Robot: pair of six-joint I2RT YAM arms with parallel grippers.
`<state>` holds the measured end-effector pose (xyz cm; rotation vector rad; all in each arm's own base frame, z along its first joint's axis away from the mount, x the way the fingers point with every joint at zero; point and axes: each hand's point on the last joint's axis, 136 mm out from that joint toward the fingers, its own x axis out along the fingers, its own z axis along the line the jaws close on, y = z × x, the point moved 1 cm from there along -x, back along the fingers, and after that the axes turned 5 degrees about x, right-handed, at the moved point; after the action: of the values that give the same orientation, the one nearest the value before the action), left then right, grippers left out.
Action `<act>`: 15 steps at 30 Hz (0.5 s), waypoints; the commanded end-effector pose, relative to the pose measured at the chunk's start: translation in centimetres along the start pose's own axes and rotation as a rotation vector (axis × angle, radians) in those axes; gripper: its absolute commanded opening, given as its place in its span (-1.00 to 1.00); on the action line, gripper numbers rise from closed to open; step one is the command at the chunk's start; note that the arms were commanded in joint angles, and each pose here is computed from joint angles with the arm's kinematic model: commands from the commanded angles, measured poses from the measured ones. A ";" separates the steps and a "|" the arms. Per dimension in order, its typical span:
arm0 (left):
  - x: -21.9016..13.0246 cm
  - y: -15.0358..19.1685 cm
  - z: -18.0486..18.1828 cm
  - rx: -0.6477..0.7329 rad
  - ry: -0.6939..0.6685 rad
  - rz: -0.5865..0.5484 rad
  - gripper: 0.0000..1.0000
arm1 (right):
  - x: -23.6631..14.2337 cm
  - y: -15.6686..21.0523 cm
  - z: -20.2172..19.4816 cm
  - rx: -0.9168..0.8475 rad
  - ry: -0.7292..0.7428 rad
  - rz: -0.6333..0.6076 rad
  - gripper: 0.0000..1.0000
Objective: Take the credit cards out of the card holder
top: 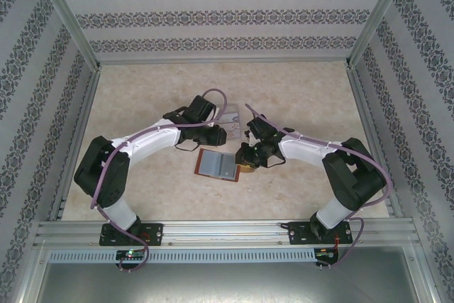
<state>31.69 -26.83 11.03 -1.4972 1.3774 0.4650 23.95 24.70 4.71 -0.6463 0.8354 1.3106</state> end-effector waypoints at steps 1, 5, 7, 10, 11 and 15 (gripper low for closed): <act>0.7 1.4 -1.5 -0.047 0.060 0.052 -0.38 | 1.2 0.3 -0.2 0.037 -0.026 0.018 -0.56; 1.6 2.4 -1.9 -0.064 0.074 0.090 -0.40 | 2.2 0.5 -1.0 0.046 -0.017 0.030 -0.58; 2.1 2.8 -2.1 -0.068 0.082 0.105 -0.41 | 2.5 0.6 -1.4 0.048 -0.012 0.035 -0.58; 2.8 3.6 -2.3 -0.087 0.089 0.141 -0.44 | 2.9 0.6 -1.9 0.050 -0.001 0.041 -0.59; 3.0 3.8 -2.4 -0.091 0.094 0.154 -0.46 | 2.9 0.6 -2.1 0.049 0.005 0.041 -0.60; 3.8 4.9 -2.7 -0.099 0.096 0.198 -0.49 | 2.7 0.5 -2.5 0.049 0.016 0.036 -0.62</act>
<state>28.60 -29.49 7.83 -1.4941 1.5549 0.5702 23.91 25.30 2.70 -0.5919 0.8338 1.3238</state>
